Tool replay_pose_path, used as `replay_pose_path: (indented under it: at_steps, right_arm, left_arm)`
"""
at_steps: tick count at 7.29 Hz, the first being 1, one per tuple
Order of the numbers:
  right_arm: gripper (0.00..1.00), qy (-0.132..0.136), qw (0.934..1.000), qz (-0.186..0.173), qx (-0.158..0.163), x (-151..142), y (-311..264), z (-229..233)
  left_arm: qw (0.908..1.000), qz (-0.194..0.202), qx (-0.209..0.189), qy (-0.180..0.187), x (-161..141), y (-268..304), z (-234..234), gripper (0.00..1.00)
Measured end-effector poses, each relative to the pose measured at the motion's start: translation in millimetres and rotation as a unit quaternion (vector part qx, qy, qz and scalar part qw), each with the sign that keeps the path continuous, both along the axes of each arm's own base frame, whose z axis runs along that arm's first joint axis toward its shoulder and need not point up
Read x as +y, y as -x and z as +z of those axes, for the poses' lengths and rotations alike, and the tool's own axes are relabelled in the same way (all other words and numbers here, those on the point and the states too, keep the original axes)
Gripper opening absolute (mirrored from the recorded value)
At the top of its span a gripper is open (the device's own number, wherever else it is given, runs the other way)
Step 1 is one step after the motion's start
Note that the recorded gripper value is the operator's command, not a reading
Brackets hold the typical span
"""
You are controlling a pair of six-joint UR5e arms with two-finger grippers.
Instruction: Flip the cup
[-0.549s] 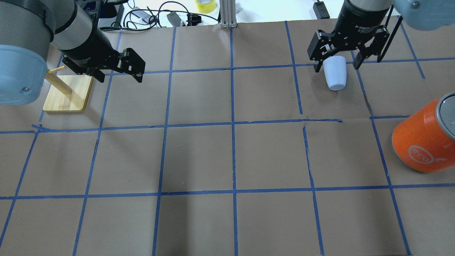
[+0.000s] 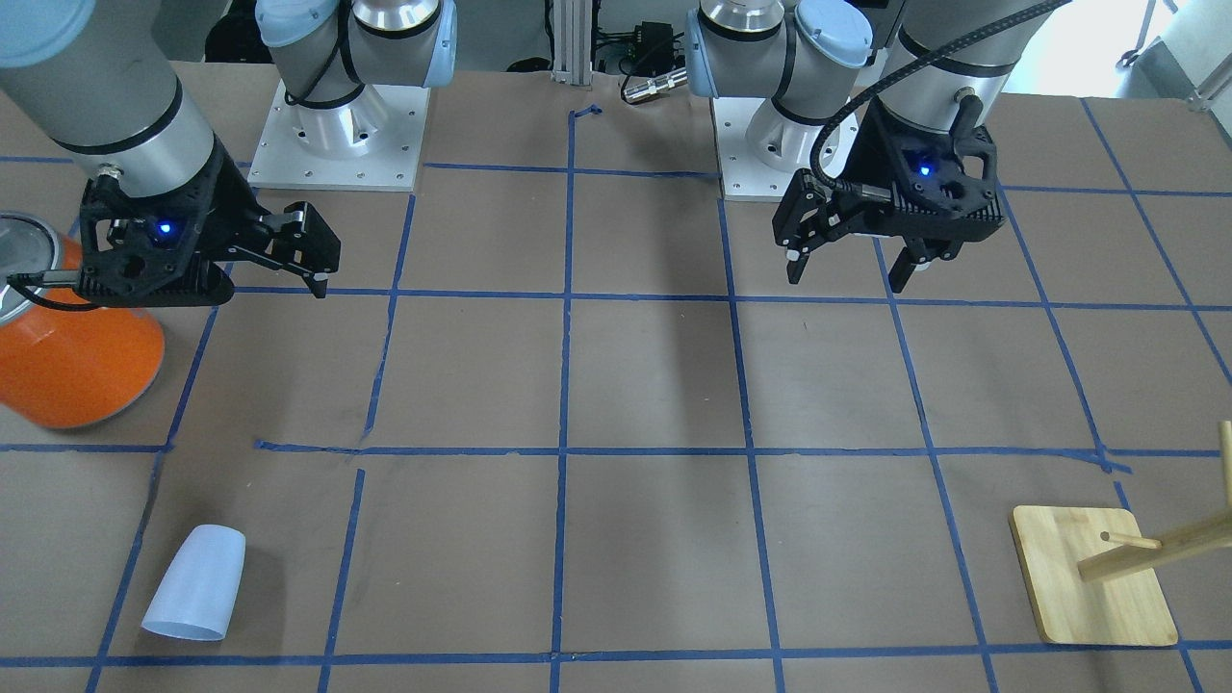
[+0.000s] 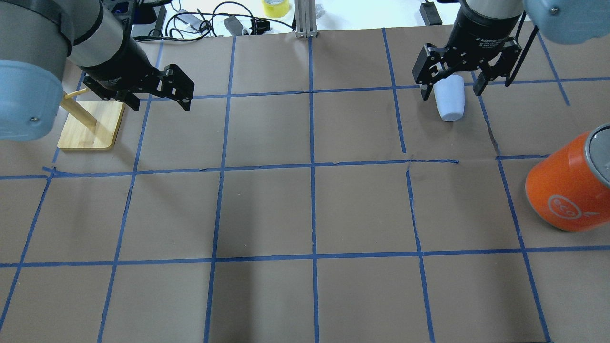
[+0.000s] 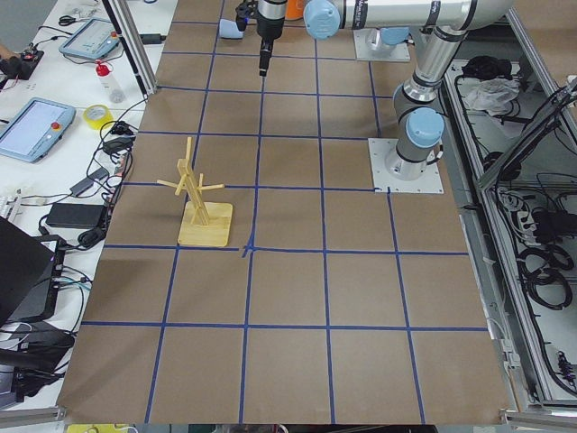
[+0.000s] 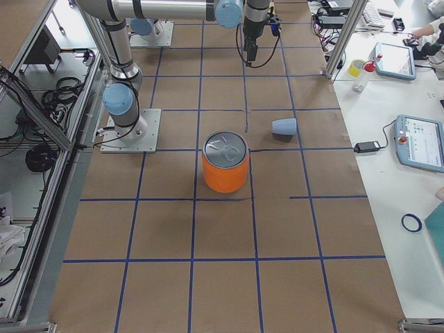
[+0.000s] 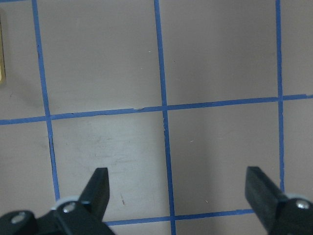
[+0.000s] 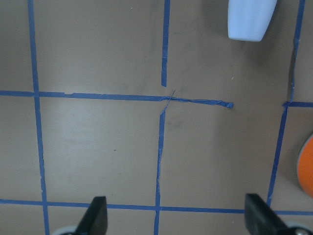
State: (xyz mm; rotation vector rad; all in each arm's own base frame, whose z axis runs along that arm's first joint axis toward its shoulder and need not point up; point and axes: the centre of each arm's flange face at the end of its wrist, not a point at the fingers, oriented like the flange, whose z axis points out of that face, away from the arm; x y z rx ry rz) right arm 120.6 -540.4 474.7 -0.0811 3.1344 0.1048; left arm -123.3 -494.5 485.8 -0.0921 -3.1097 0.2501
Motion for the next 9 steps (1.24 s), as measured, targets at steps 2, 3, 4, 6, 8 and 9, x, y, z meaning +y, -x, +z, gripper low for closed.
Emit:
replay_pose_path:
  at_steps: [2,3,4,6,8,9]
  right_arm:
    - [1.0,-0.002,1.0,0.0,0.0,0,1,-1]
    - [1.0,-0.003,1.0,-0.001,0.001,-2,2,-4]
    - [1.0,-0.002,1.0,-0.007,0.001,-5,7,-6]
    - [1.0,-0.005,0.9997,-0.024,0.0,-13,28,-12]
    - [1.0,-0.006,0.9995,-0.03,0.0,-15,36,-14]
    - [1.0,-0.006,0.9995,-0.031,0.0,-15,36,-14]
  left_arm:
    - [1.0,0.0,0.0,0.0,0,0,0,1.0]
    - [1.0,0.001,0.001,0.0,-1,-1,-1,1.0]
    - [1.0,0.001,0.001,0.0,-1,-1,-1,1.0]
    - [1.0,0.002,0.0,0.0,-1,-2,-1,1.0]
    - [1.0,0.004,-0.002,0.001,-1,-4,0,1.0]
    - [1.0,0.005,-0.003,0.001,-2,-5,1,1.0]
